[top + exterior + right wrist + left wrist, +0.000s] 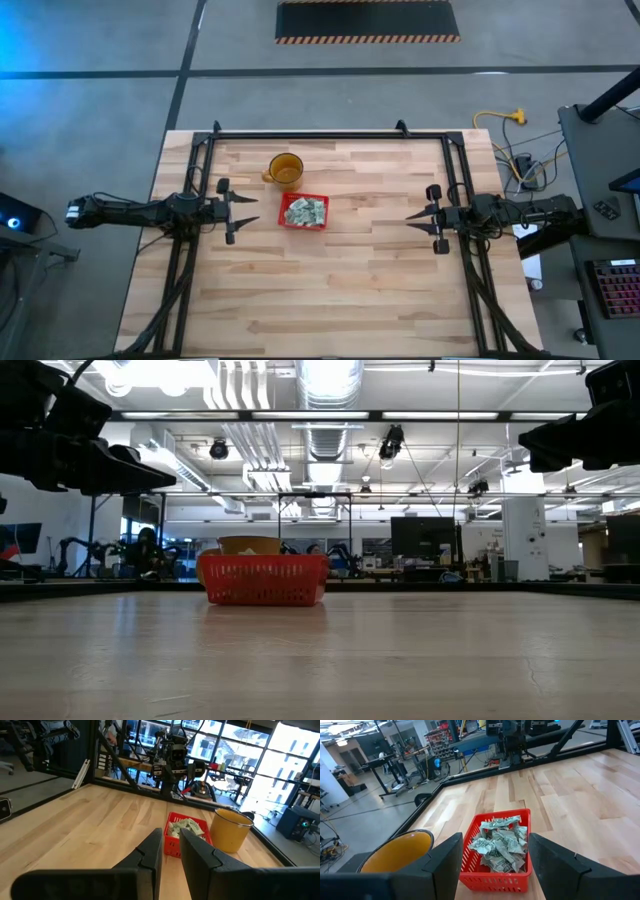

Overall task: Pick and place Stevia / Truvia into bins
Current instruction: Return to Home Position

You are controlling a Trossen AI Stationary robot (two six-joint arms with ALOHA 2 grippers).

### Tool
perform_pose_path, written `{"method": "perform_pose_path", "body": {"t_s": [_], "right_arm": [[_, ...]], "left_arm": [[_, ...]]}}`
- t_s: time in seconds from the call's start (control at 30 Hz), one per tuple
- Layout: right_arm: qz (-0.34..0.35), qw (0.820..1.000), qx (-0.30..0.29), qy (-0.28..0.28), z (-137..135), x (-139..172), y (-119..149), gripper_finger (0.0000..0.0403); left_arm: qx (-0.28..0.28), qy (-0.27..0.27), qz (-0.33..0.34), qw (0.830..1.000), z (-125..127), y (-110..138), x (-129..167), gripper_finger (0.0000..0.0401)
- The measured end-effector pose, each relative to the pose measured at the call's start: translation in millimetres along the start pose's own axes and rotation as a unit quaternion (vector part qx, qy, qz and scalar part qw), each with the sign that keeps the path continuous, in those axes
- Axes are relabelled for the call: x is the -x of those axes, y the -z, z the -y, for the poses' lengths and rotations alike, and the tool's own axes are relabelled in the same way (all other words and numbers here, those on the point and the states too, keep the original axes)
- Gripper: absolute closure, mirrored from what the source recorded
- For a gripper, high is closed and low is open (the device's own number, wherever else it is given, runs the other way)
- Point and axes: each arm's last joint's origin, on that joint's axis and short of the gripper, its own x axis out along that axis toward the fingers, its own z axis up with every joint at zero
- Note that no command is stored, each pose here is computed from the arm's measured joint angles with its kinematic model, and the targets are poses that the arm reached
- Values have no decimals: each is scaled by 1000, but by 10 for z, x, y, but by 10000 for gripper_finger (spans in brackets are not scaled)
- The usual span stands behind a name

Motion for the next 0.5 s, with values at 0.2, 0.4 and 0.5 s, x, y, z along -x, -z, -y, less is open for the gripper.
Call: {"method": "perform_pose_path", "body": {"t_s": [0.2,0.4,0.5], "right_arm": [[0,1000,0,0,0,0,0,346],[0,1000,0,0,0,0,0,346],[0,1000,0,0,0,0,0,346]], "left_arm": [[0,0,-1,1000,3,10,-1,192],[-1,2,-2,1000,9,27,-4,192],[-1,2,-2,1000,9,29,-5,192]]}}
